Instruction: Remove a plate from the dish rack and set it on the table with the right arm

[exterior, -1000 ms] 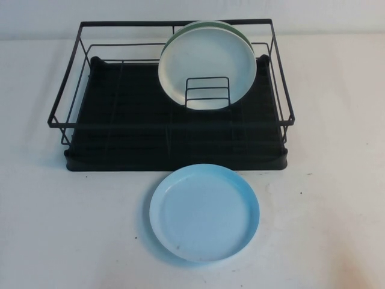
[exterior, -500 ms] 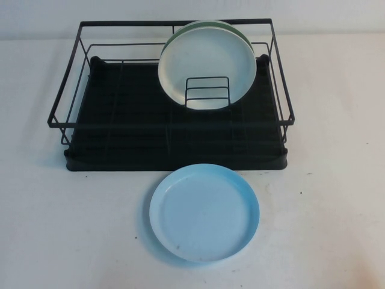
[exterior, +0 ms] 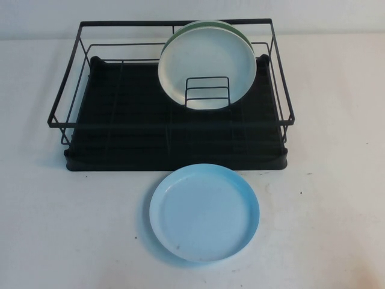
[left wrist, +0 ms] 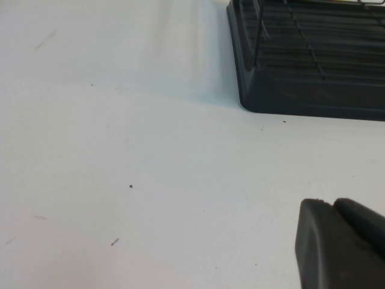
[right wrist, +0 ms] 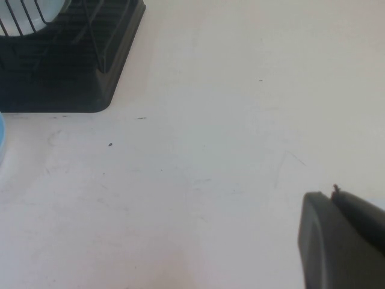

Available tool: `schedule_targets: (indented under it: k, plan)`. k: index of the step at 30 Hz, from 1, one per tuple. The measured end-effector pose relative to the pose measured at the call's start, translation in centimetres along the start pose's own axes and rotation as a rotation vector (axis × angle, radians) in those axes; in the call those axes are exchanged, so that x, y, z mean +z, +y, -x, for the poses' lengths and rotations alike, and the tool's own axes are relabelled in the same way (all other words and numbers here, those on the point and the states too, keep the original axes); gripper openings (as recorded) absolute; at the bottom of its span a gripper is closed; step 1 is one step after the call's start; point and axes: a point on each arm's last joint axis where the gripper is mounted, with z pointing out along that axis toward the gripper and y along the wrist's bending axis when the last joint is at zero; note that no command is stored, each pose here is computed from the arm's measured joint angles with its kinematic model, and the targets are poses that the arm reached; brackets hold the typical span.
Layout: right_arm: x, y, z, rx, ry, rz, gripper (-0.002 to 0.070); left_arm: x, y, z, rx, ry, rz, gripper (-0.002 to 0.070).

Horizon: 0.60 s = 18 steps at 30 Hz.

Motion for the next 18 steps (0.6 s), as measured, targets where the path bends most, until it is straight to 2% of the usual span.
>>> schedule_targets:
  k: [18]
  plan:
    - [-0.02, 0.0, 0.01, 0.004, -0.004, 0.0, -0.0018, 0.0, 0.0, 0.0, 0.0, 0.0, 0.0, -0.0004]
